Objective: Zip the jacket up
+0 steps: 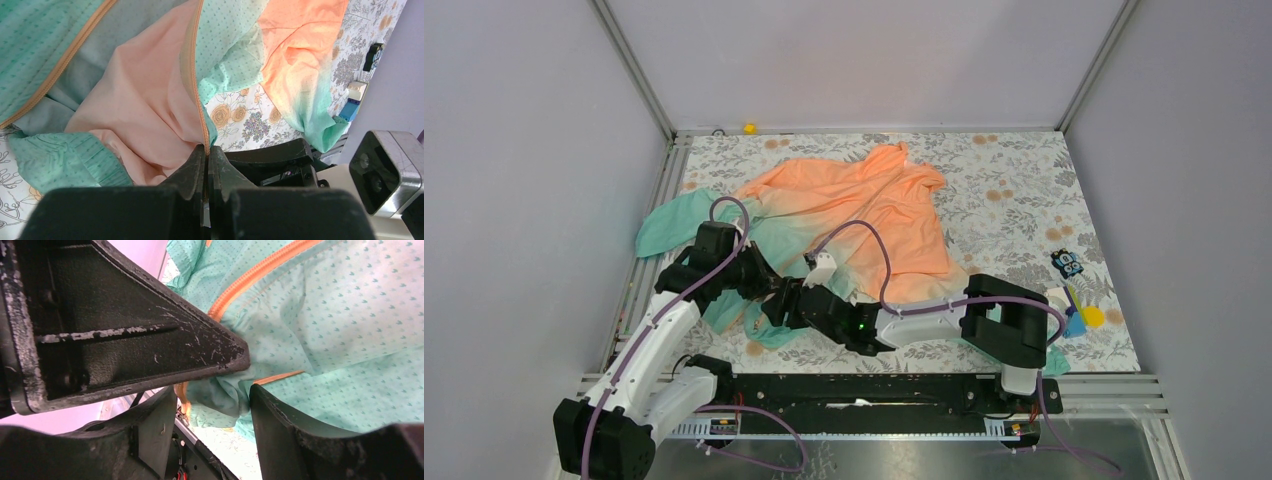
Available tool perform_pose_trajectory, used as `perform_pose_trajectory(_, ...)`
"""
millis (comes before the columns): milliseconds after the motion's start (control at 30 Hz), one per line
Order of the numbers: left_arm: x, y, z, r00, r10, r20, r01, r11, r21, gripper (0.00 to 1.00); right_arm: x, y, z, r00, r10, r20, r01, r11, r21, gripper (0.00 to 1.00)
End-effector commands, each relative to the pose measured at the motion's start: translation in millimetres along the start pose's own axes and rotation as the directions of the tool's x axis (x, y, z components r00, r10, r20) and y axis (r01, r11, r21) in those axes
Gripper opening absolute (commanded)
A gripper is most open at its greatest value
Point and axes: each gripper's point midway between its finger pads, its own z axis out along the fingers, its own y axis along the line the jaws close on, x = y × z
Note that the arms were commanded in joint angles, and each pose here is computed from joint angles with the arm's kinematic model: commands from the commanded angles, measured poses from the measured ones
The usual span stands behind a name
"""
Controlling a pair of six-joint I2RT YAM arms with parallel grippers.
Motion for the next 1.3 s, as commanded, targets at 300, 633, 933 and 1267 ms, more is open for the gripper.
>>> perform_pose_trajectory(300,-12.4,-12.6,-3.2,0.999,0.011,0.048,-0.013,0.999,0.038,0.0,-2.8,16.5,11.2,0.999,0.016,0.03,-0.015,0.999,-0.038,0.62)
perform_pose_trajectory(633,-14.1,-16.4,-5.5,0.998,0.038,0.042,-0.039,0.998,0.043,0.03,-6.6,36.4,1.9,0.998,-0.02,0.065,0.034,0.973,-0.228,0.09)
perform_pose_trajectory(933,-32.6,-17.7,-31.5,0.988,0.132,0.084,-0.127,0.99,-0.064,0.51,-8.8,48.0,-19.4,0.986,-0.113,0.123,0.161,0.844,-0.512,0.0)
perform_pose_trajectory(1267,15.1,-5.0,-32.1,0.99,0.082,-0.119,-0.088,0.995,-0.042,0.47,-15.9,23.1,-22.7,0.995,-0.042,0.087,0.085,0.802,-0.591,0.11)
